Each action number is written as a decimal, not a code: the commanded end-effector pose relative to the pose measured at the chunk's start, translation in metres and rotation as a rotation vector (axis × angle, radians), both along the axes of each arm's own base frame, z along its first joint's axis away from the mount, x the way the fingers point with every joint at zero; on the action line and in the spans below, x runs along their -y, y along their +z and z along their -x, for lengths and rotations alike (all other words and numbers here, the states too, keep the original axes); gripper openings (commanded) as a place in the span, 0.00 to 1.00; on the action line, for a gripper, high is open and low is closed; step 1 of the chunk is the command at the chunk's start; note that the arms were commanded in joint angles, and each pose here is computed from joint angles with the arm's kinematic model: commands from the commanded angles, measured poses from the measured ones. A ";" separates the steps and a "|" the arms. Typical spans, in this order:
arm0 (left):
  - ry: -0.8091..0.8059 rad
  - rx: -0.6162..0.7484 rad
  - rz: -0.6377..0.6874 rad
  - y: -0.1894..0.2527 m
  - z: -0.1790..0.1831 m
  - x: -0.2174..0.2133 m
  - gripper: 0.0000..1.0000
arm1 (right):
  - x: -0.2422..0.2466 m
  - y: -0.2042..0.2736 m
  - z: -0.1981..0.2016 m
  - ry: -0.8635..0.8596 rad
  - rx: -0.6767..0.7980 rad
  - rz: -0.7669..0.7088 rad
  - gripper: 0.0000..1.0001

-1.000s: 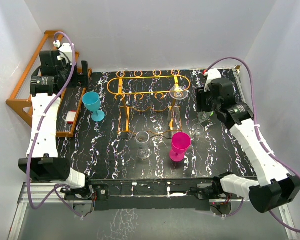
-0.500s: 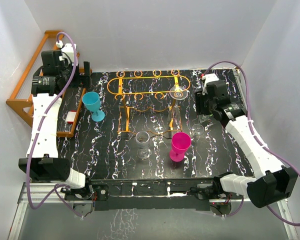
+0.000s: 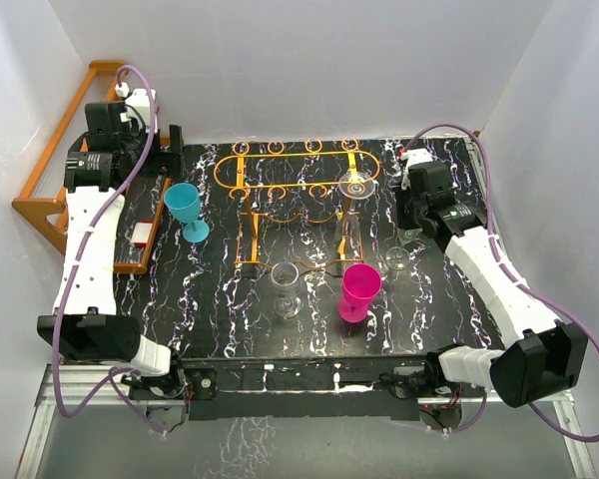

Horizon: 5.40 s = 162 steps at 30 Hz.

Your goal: Place the wine glass upside down on the wine glass rack

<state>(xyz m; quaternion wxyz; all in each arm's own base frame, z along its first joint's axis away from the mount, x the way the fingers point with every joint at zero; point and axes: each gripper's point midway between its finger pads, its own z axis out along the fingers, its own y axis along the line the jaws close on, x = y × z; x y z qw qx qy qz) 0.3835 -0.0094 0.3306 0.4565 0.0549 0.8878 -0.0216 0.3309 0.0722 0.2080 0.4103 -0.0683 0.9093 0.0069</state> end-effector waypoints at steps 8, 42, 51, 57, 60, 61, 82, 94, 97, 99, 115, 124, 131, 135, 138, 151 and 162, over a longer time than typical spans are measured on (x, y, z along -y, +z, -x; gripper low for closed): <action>-0.089 0.004 0.006 0.024 0.013 0.015 0.97 | 0.023 0.076 0.003 -0.140 0.224 -0.034 0.08; -0.827 0.294 0.927 0.220 0.033 0.268 0.97 | -0.005 0.416 0.052 0.121 1.486 -0.460 0.08; -0.837 0.380 1.155 0.269 0.030 0.281 0.97 | -0.052 0.407 0.096 0.506 1.764 -0.365 0.08; -0.839 0.407 1.215 0.285 0.040 0.298 0.95 | -0.045 0.406 0.111 0.490 1.869 -0.414 0.08; -0.850 0.426 1.228 0.293 0.046 0.310 0.93 | -0.051 0.408 0.115 0.521 1.892 -0.425 0.08; -0.850 0.431 1.228 0.294 0.045 0.313 0.93 | -0.053 0.409 0.115 0.528 1.896 -0.423 0.08; -0.908 0.618 1.251 0.334 0.051 0.328 0.56 | -0.107 0.395 0.095 0.538 1.948 -0.295 0.08; -0.937 0.629 1.241 0.334 0.054 0.330 0.10 | -0.134 0.376 0.085 0.674 1.853 -0.334 0.08; -0.938 0.630 1.235 0.334 0.055 0.330 0.00 | -0.147 0.367 0.077 0.733 1.800 -0.331 0.08; -0.943 0.637 1.229 0.335 0.057 0.329 0.00 | -0.153 0.362 0.075 0.760 1.784 -0.329 0.08; -0.949 0.722 1.161 0.343 0.061 0.323 0.00 | -0.168 0.343 0.072 0.842 1.716 -0.341 0.23; -0.934 0.886 1.082 0.368 0.070 0.306 0.00 | -0.159 0.341 0.075 0.797 1.714 -0.315 0.33; -0.880 1.021 0.947 0.378 0.064 0.291 0.00 | -0.156 0.338 0.080 0.805 1.701 -0.300 0.36; -0.807 1.137 0.801 0.382 0.049 0.274 0.00 | -0.154 0.331 0.078 0.798 1.676 -0.268 0.37; -0.756 1.181 0.749 0.384 0.032 0.254 0.00 | -0.151 0.326 0.077 0.785 1.657 -0.251 0.38; -0.704 1.221 0.459 0.319 -0.072 0.148 0.00 | -0.128 0.319 0.094 0.727 1.609 -0.227 0.41; -0.993 1.001 0.293 0.190 -0.091 0.136 0.00 | -0.119 0.303 0.096 0.706 1.534 -0.191 0.41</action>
